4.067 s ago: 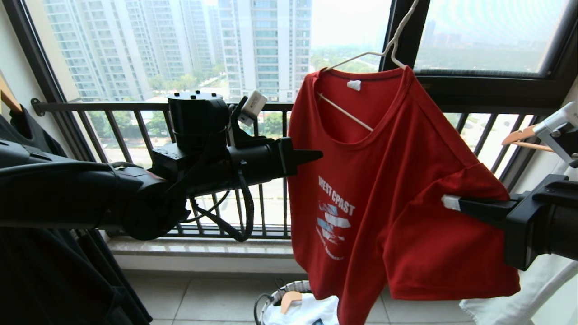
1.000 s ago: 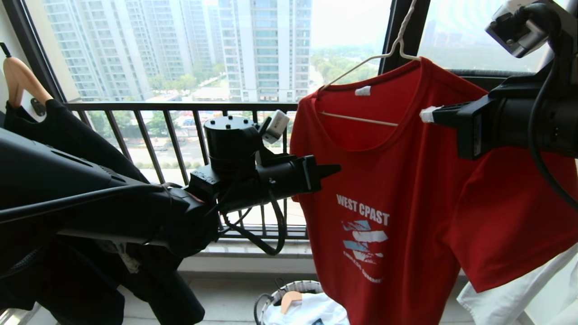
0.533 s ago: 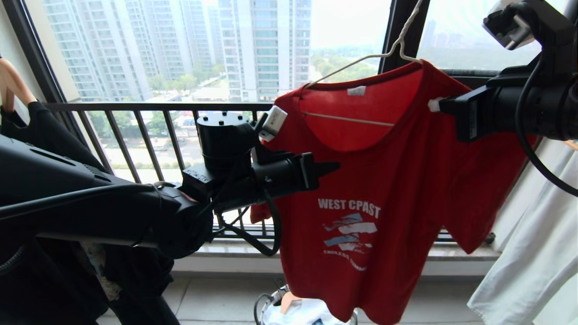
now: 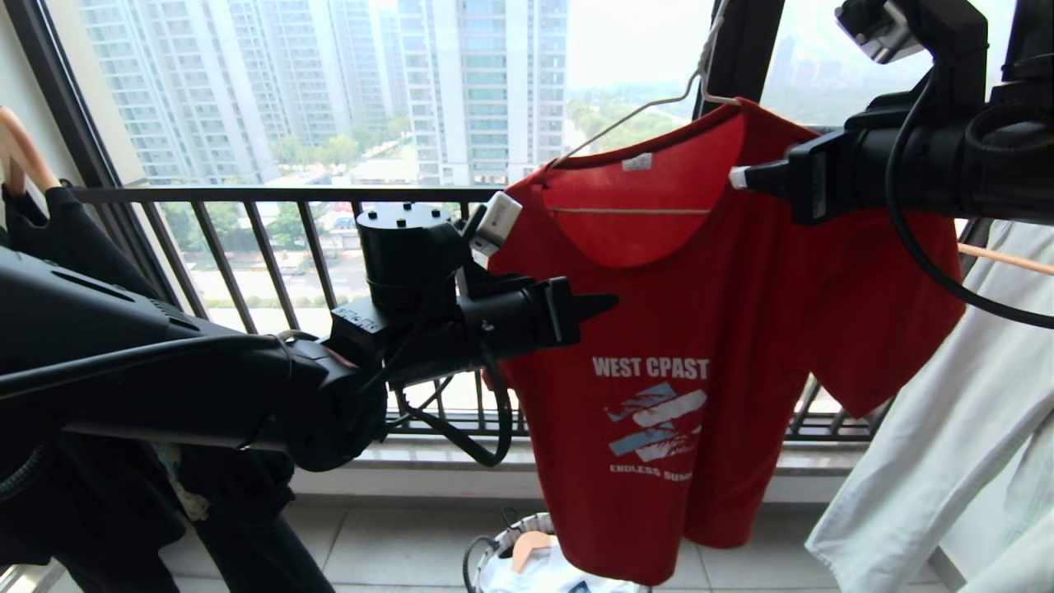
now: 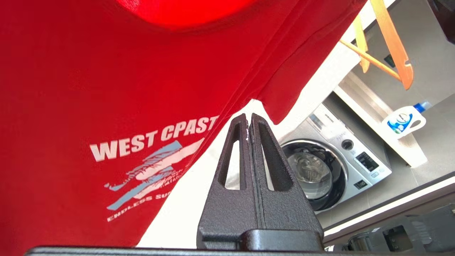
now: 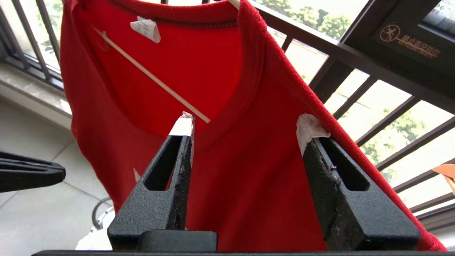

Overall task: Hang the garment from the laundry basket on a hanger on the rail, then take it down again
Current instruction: Take the clothes off the clothes rack

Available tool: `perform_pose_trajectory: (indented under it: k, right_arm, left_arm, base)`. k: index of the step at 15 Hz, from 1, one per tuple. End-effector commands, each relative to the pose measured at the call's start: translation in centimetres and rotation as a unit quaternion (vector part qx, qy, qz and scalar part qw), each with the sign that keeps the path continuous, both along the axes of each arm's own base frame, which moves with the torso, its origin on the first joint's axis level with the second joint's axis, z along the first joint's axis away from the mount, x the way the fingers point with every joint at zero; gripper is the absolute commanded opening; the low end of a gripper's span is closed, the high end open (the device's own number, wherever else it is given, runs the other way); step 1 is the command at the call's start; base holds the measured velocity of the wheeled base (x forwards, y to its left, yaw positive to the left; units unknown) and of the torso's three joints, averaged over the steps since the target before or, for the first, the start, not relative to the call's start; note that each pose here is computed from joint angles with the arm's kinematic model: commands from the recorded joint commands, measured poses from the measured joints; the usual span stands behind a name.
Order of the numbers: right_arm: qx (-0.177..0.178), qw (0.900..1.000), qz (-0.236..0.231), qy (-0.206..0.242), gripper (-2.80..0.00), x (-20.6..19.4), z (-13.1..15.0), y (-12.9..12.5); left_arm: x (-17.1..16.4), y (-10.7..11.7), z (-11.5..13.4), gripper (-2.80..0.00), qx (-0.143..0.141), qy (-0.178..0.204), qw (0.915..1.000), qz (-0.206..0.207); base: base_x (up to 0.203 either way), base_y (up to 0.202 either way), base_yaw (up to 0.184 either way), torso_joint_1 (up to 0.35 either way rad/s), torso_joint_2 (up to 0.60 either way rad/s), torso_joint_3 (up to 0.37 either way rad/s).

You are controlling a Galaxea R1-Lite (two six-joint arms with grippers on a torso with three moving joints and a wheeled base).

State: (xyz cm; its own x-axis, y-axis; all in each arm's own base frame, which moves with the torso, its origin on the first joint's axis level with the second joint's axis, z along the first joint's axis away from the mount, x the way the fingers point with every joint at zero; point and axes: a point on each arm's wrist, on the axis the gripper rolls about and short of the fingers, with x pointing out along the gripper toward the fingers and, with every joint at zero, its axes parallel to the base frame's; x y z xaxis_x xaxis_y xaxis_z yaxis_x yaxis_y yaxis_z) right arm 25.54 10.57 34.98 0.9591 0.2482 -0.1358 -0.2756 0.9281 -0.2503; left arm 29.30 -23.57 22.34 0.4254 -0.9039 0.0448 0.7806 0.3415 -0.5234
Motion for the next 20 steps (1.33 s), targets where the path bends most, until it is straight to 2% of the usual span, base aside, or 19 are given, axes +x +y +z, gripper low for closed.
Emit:
perform_pose_trajectory:
  k: [1,5,12,17,20]
  right_arm:
    - [-0.002,1.0,-0.003,0.001,0.0,0.9,-0.1,0.4]
    - [-0.025,0.999,-0.037,-0.009,0.0,2.2,0.1,0.7]
    - [-0.02,0.998,-0.058,-0.015,0.0,1.4,0.6,-0.7]
    - [-0.021,0.997,-0.073,-0.002,0.0,-0.5,-0.3,-2.5]
    - [-0.024,0.997,-0.072,0.005,0.0,0.4,-0.7,-2.5]
  left_arm:
    - [0.0,0.0,0.1,-2.8,-0.002,-0.001,1.0,-0.001]
    - [-0.1,0.1,0.1,-2.8,-0.002,-0.002,1.0,0.0]
    - [-0.1,0.4,0.1,-2.8,-0.002,-0.001,1.0,0.002]
    - [0.2,0.9,0.3,-2.8,-0.003,-0.002,0.9999,0.011]
    - [0.3,1.1,0.4,-2.8,-0.004,-0.003,0.9999,0.013]
  base:
    - [0.0,0.0,0.0,0.0,0.0,0.0]
    - [0.0,0.0,0.0,0.0,0.0,0.0]
    - [0.0,0.0,0.0,0.0,0.0,0.0]
    - [0.0,0.0,0.0,0.0,0.0,0.0]
    - [0.0,0.0,0.0,0.0,0.0,0.0]
